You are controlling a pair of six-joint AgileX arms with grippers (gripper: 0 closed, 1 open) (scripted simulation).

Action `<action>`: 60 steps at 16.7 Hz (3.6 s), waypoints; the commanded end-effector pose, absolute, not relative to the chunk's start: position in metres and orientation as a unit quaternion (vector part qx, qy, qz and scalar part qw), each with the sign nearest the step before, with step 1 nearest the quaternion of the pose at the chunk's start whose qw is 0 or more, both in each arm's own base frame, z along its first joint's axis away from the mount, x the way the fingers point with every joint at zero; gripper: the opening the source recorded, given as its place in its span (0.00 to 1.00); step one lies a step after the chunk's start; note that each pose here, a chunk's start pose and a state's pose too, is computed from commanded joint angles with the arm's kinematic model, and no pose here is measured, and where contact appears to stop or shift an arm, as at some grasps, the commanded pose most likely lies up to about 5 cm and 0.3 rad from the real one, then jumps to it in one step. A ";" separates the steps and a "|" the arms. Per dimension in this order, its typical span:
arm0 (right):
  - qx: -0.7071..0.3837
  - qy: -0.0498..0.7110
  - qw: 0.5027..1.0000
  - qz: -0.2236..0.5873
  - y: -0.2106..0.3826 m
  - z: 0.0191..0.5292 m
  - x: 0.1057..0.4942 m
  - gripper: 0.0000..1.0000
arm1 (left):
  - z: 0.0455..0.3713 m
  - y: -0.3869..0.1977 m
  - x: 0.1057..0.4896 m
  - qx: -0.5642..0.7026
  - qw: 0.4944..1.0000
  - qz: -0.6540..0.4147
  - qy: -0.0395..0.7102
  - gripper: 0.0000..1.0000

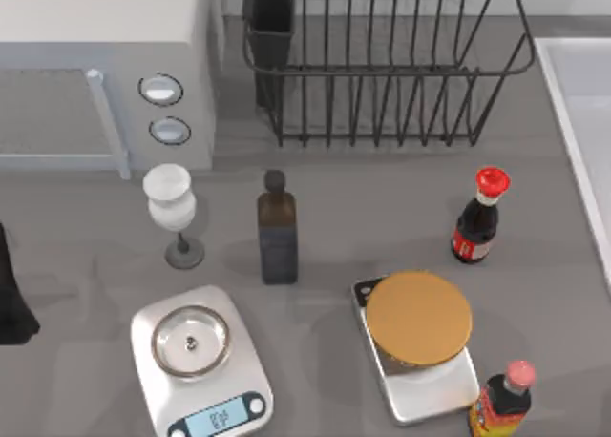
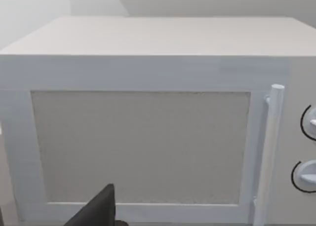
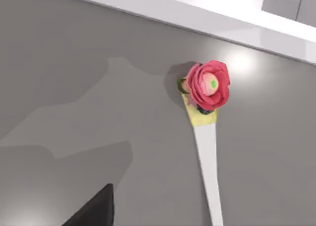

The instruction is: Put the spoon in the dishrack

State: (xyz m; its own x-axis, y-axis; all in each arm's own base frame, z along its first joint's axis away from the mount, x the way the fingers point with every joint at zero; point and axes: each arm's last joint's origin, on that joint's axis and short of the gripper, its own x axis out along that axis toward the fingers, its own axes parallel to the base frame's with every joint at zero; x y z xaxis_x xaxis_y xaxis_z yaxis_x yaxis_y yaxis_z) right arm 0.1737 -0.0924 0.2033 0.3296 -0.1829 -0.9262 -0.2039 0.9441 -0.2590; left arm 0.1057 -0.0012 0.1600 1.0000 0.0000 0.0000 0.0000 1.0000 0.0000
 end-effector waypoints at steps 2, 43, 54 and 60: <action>-0.156 0.630 0.760 0.043 -0.112 0.201 0.183 1.00 | 0.160 -0.001 0.106 0.000 1.000 0.000 0.000 1.00; -0.119 0.695 0.699 0.120 -0.152 0.093 0.198 0.02 | 0.160 -0.001 0.106 0.000 1.000 0.000 0.000 1.00; -0.109 0.690 0.707 0.112 -0.152 0.118 0.199 0.00 | 0.160 -0.001 0.106 0.000 1.000 0.000 0.000 1.00; -0.109 0.691 0.705 0.116 -0.167 0.183 0.216 0.00 | 0.160 -0.001 0.106 0.000 1.000 0.000 0.000 1.00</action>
